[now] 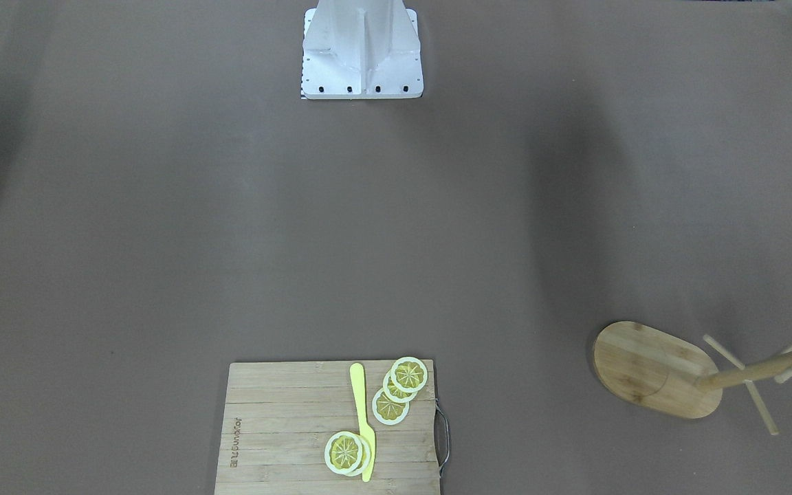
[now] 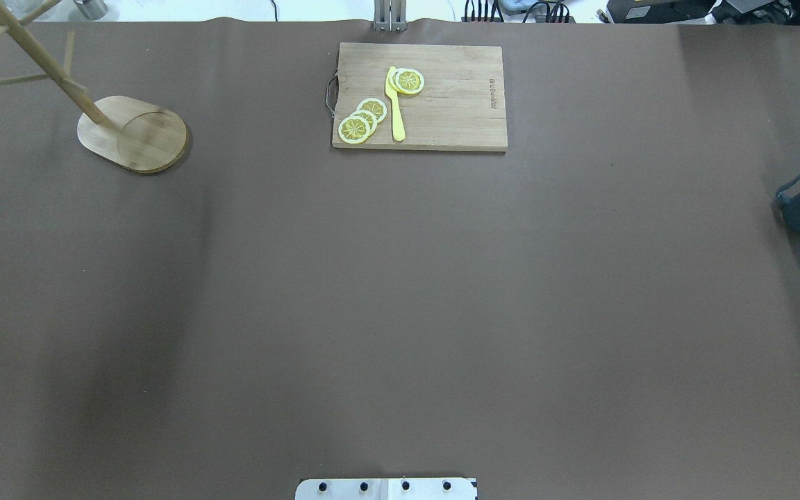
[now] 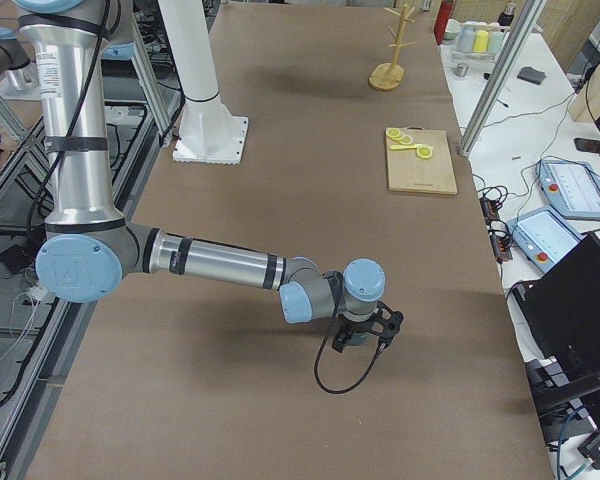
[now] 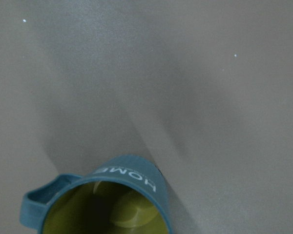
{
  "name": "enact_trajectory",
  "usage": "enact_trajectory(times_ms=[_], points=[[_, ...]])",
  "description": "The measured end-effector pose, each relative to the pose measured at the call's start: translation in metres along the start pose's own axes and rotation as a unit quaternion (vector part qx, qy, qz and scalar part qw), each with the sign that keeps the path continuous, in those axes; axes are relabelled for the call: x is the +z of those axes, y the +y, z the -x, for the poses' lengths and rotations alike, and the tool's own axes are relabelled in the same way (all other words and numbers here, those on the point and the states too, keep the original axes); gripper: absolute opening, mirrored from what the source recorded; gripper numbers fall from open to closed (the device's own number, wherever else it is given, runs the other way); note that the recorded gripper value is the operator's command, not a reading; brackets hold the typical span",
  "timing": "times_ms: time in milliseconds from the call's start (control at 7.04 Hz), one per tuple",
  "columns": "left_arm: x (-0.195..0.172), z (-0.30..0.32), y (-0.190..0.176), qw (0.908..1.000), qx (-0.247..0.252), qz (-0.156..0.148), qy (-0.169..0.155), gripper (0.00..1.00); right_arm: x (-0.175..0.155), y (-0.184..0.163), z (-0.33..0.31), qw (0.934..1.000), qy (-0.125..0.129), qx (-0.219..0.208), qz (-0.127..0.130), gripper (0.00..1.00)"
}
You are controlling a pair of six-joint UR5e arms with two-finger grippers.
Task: Hang cup on storage rack
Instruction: 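Carry the blue mug in the right gripper toward the table center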
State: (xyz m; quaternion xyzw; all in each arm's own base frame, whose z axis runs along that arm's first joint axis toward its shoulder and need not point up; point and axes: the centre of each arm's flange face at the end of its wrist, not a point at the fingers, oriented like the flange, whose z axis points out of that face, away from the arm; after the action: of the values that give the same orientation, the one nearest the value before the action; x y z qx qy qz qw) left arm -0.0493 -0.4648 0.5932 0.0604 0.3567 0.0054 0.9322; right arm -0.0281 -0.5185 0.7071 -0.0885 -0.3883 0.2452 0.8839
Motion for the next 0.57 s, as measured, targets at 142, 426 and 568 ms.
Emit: enact_trajectory(times_ms=[142,426,568], points=[[0.001,0.0,0.0,1.0,0.001,-0.001,0.0,0.98,0.004,0.001,0.002,1.0,0.003,0.009,0.0,0.0],[0.002,0.002,0.0,1.0,0.001,0.0,0.0,0.98,0.009,0.002,0.009,0.9996,0.006,0.027,0.002,0.0],[0.002,0.002,0.0,1.0,0.0,0.0,0.0,0.98,0.01,0.003,0.013,0.9996,0.005,0.028,0.002,0.0]])
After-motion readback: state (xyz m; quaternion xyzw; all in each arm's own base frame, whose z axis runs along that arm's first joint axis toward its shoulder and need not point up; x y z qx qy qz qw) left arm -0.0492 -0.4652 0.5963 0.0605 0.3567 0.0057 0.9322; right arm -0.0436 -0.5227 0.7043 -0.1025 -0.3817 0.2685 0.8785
